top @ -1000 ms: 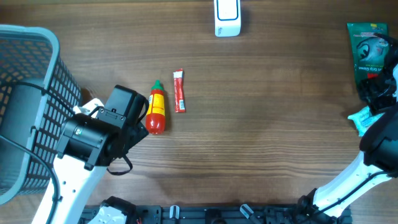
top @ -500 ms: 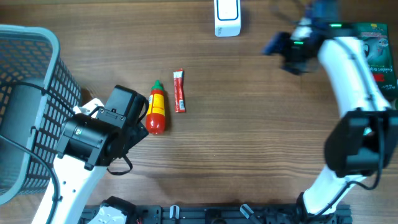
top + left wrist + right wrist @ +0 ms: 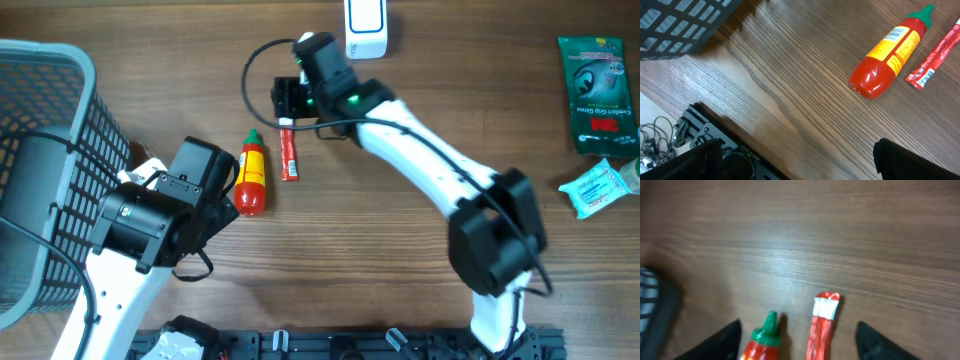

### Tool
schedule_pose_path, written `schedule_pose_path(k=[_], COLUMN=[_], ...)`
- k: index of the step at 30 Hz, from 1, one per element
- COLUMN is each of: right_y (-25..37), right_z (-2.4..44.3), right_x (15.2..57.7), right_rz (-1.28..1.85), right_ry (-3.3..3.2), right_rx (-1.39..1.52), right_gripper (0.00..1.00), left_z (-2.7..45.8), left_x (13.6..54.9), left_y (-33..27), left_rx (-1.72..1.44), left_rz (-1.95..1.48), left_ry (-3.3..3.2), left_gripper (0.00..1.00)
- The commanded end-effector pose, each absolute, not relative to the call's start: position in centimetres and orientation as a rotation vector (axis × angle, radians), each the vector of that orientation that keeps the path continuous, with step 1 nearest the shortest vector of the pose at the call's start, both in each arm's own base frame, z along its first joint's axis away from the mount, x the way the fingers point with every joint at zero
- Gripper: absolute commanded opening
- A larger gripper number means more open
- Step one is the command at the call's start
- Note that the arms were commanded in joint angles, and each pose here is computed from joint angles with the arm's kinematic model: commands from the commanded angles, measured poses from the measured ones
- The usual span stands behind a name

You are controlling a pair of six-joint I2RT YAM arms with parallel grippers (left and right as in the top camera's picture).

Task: Scan the item barcode
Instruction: 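Reach the right gripper to the red snack stick and grasp it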

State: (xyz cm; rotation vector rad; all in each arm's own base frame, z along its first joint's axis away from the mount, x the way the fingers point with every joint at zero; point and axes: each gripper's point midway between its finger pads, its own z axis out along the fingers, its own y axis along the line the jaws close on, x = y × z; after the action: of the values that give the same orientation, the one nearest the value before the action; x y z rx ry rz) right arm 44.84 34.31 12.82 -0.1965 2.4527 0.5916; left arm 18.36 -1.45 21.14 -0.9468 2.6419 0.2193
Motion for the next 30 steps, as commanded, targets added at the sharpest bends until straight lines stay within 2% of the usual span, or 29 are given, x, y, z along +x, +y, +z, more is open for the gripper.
schedule_pose_path(k=[1,10,16,21,23,25,30], right_y=[35.5,36.3,36.6,36.0,35.7,34.9,33.3], right_z=[8.5,2.1,0.3,-2.2,-3.1,-3.4,-3.4], right_x=[45.8,45.2,44.3,43.3,42.9,43.5,44.2], right_rz=[0.634,0.646,0.673,0.642,0.628,0.558,0.457], right_ry=[2.473,2.557,2.593,2.664,2.69,2.692,2.708], right_rx=[-0.255,-0.318,-0.378,-0.4,-0.397,-0.353,-0.247], right_gripper=[0.68,0.68,0.66,0.49,0.31,0.05,0.05], left_z=[21.5,21.5,21.5,21.5,21.5,21.5,21.5], left_x=[18.4,18.4,18.4,18.4,18.4,18.4,18.4], left_y=[-1.2,-1.2,-1.2,-1.2,-1.2,-1.2,-1.2], left_rx=[-0.927,-0.927,-0.927,-0.927,-0.927,-0.927,-0.927], left_rz=[0.23,0.23,0.23,0.23,0.23,0.23,0.23], left_ry=[2.626,2.626,2.626,2.625,2.625,2.625,2.626], left_gripper=[1.0,1.0,1.0,1.0,1.0,1.0,1.0])
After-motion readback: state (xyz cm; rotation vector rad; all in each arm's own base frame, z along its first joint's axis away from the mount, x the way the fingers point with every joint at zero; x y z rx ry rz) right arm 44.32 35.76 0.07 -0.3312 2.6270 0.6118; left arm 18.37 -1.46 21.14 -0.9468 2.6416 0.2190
